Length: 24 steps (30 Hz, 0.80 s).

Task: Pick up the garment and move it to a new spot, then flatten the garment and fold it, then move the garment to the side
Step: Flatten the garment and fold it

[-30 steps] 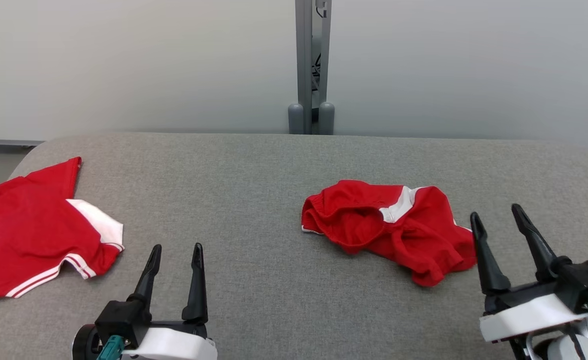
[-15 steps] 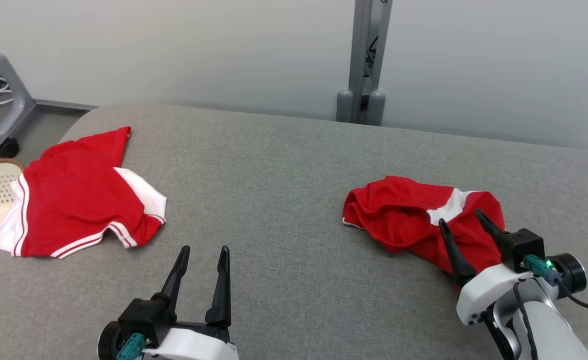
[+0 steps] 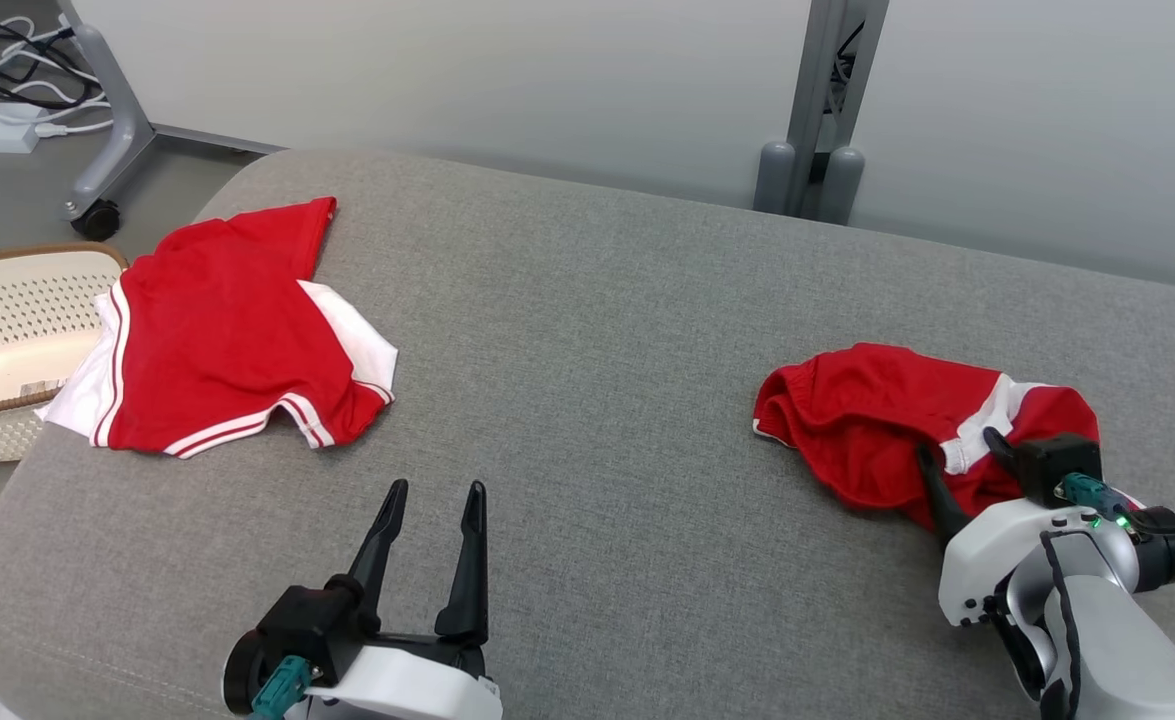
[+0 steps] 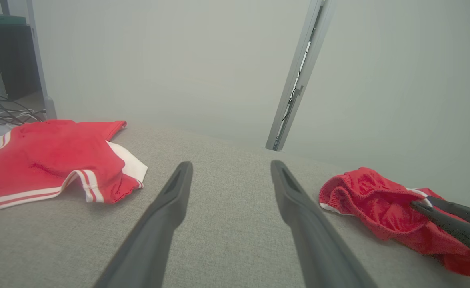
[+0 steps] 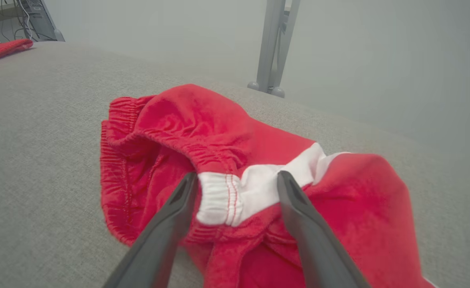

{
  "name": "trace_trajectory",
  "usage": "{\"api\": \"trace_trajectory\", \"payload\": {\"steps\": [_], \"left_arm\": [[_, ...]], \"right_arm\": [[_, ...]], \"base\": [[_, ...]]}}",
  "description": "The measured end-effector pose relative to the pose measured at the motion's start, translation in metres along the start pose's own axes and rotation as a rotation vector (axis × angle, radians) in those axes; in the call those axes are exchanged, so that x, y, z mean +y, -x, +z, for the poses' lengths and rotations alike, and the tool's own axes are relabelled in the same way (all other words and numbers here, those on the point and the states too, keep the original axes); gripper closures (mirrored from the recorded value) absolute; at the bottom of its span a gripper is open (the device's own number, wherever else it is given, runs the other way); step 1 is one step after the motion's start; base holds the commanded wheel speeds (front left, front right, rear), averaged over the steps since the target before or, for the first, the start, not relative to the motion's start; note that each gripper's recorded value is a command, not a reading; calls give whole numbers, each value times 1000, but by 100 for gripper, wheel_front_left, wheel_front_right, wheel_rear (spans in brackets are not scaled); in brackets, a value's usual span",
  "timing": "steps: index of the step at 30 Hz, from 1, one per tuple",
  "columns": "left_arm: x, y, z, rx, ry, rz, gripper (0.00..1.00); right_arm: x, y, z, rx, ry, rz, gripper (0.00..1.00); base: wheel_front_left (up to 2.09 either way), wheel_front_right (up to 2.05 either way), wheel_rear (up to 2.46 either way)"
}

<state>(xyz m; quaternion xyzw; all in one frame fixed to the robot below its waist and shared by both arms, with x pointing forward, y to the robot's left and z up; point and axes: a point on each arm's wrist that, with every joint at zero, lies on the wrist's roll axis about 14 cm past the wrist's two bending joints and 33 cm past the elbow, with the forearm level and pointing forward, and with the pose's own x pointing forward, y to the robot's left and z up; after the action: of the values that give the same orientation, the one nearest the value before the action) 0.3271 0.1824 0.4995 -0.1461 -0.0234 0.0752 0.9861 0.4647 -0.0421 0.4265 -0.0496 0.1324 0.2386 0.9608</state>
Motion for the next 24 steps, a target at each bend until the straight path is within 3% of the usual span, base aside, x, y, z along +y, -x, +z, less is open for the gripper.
{"api": "trace_trajectory", "payload": {"steps": [1, 2, 8, 12, 17, 22, 24], "left_arm": [[0, 0, 0, 1, 0, 1, 0], [0, 0, -1, 2, 0, 1, 0], [-1, 1, -1, 5, 4, 1, 0], [-2, 1, 0, -2, 6, -3, 0], [-5, 4, 4, -14, 17, -16, 0], [1, 8, 9, -27, 58, 0, 0], [3, 10, 9, -30, 61, 6, 0]], "right_arm": [[2, -1, -1, 4, -7, 4, 71], [4, -2, -2, 9, -7, 9, 100], [5, -7, 13, -33, -61, 2, 100], [12, -10, 45, -124, -88, 21, 100], [30, -10, 107, -285, -74, 89, 100], [87, -2, 181, -467, -59, 260, 100], [108, 9, 224, -577, -114, 336, 100]], "base": [[0, 0, 0], [0, 0, 0], [0, 0, 0], [0, 0, 0], [0, 0, 0], [0, 0, 0], [0, 0, 0]]}}
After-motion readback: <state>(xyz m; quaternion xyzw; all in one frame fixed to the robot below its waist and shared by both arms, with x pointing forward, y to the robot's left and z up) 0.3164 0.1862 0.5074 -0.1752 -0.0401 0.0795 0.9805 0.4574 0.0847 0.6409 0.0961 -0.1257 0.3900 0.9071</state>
